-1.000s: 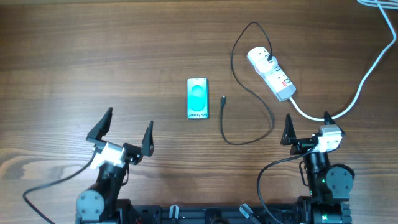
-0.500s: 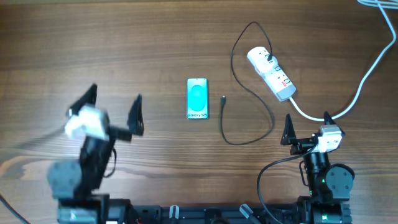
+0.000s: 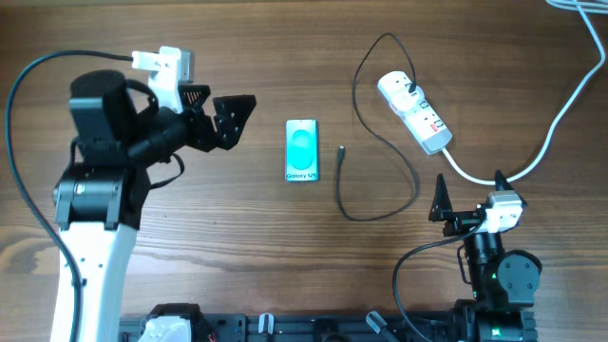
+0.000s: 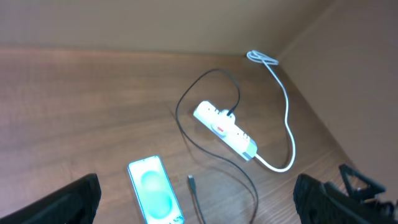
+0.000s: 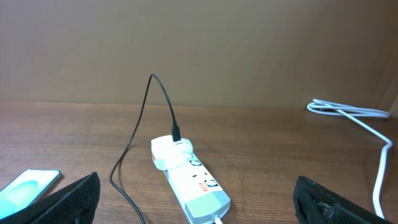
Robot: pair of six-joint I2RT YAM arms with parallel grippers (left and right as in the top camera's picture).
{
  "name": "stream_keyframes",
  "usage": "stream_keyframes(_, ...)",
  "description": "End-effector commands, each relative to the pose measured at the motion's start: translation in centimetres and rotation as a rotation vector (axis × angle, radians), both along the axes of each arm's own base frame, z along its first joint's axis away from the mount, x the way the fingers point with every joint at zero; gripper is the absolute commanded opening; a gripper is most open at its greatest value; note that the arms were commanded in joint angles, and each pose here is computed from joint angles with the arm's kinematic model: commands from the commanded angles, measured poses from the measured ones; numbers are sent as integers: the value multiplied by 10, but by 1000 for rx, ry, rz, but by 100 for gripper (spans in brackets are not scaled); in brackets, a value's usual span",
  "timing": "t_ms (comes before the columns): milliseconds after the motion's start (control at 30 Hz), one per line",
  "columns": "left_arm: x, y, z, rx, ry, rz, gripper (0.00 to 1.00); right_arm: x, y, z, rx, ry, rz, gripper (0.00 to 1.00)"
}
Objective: Plug charger to phone and switch on socket
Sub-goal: 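Move the left gripper forward over the Galaxy S25 phone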
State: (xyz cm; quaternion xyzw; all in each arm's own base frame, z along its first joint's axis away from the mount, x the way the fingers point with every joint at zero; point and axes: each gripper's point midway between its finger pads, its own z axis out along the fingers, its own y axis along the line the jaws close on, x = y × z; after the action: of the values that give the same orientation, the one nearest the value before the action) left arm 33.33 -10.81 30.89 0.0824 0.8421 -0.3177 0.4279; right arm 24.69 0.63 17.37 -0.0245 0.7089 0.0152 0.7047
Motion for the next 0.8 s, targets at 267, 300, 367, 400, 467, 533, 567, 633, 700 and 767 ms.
stream_keyframes(267,36,-28,-62,530,515,204,100,0,0,1,-11,-8,-5,100)
stream_keyframes(300,40,-38,-69,530,517,183,100,0,0,1,-11,-7,-5,100)
stream_keyframes(367,45,-61,-86,549,521,135,100,0,0,1,-11,-7,-5,100)
stream_keyframes(400,45,-67,-92,557,529,120,100,0,0,1,-11,-7,-5,100)
stream_keyframes(467,45,-76,-98,558,535,99,100,0,0,1,-11,-7,-5,100)
stream_keyframes(533,48,-82,-108,513,590,166,100,0,0,1,-11,-8,-5,100)
stream_keyframes(567,49,-82,-114,487,628,213,100,0,0,1,-11,-8,-5,100)
stream_keyframes(633,51,-83,-126,475,669,249,100,0,0,1,-11,-8,-5,100)
stream_keyframes(700,54,-84,-143,488,710,279,100,0,0,1,-11,-7,-5,100)
stream_keyframes(767,56,-86,-163,512,751,288,100,0,0,1,-11,-7,-5,100)
